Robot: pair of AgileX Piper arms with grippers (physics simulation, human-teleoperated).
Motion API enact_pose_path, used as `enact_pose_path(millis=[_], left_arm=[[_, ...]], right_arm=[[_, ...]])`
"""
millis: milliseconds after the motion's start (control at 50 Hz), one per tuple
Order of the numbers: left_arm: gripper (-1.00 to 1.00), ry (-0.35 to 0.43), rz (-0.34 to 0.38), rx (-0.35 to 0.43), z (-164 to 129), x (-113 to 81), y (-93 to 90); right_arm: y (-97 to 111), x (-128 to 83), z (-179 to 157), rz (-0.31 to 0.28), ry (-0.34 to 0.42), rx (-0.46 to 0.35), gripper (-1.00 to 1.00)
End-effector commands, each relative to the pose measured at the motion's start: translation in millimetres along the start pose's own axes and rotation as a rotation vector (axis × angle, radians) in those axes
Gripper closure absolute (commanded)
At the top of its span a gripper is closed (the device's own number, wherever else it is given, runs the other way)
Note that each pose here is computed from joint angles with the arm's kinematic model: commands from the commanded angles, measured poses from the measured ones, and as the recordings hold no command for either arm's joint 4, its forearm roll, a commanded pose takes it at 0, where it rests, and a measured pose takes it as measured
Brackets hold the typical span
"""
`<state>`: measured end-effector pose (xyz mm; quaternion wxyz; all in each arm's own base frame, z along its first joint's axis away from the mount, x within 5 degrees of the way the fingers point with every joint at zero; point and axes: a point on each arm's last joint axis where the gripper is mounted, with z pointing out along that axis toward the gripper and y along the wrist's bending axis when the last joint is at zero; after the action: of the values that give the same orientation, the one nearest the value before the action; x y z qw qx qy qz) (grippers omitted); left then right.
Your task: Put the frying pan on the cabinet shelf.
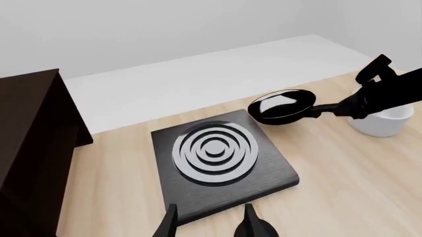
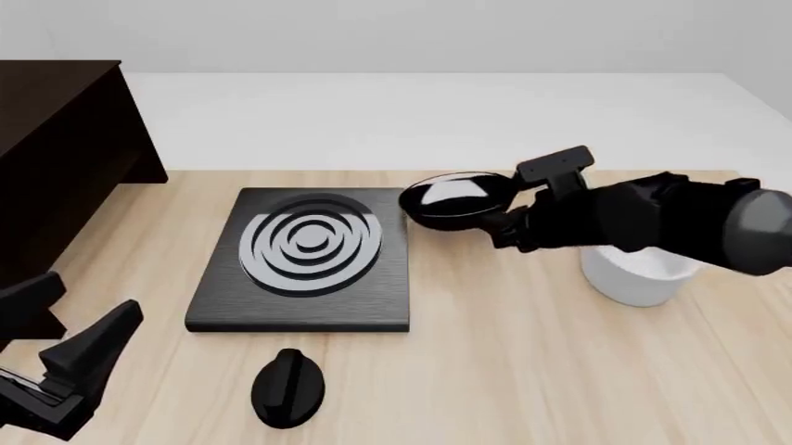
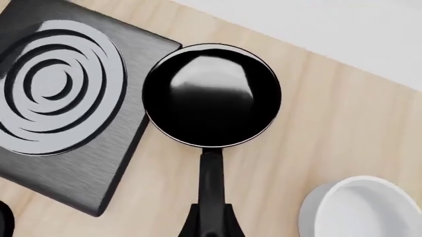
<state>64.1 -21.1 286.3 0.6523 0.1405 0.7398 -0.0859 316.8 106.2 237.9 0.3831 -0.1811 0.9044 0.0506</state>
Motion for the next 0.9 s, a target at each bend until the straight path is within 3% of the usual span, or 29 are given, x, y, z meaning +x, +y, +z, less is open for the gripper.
enact_pose_path(millis=[20, 200, 400, 560, 760, 860, 900], left_arm=[[-1.0, -0.003, 0.001, 0.004, -1, -0.5, -0.2], [-1.0, 0.01, -0.013, 0.022, 1, 4.2, -1.7], [-1.0, 0.006, -0.016, 0.023, 0, 3.7, -1.7], [-1.0, 0.005, -0.036, 0.026, 0, 2.4, -1.9], [-1.0, 0.011, -0.099, 0.008, 2, -4.1, -0.4], [-1.0, 0.009, -0.133, 0.013, 0, -9.9, -0.3], [-1.0, 0.02, -0.179, 0.009, 2, -11.5, 0.0]], right_arm=[[5, -25, -24, -0.075, -0.105, 0.0, 1.0], [17, -50, -42, -0.121, -0.159, -0.025, 1.0], [22, -64, -59, -0.14, -0.233, -0.031, 1.0], [31, -74, -71, -0.189, -0.29, -0.046, 1.0], [53, -88, -80, -0.18, -0.373, -0.1, 1.0], [70, -90, -84, -0.198, -0.404, -0.141, 1.0], [77, -89, -84, -0.22, -0.411, -0.155, 1.0]])
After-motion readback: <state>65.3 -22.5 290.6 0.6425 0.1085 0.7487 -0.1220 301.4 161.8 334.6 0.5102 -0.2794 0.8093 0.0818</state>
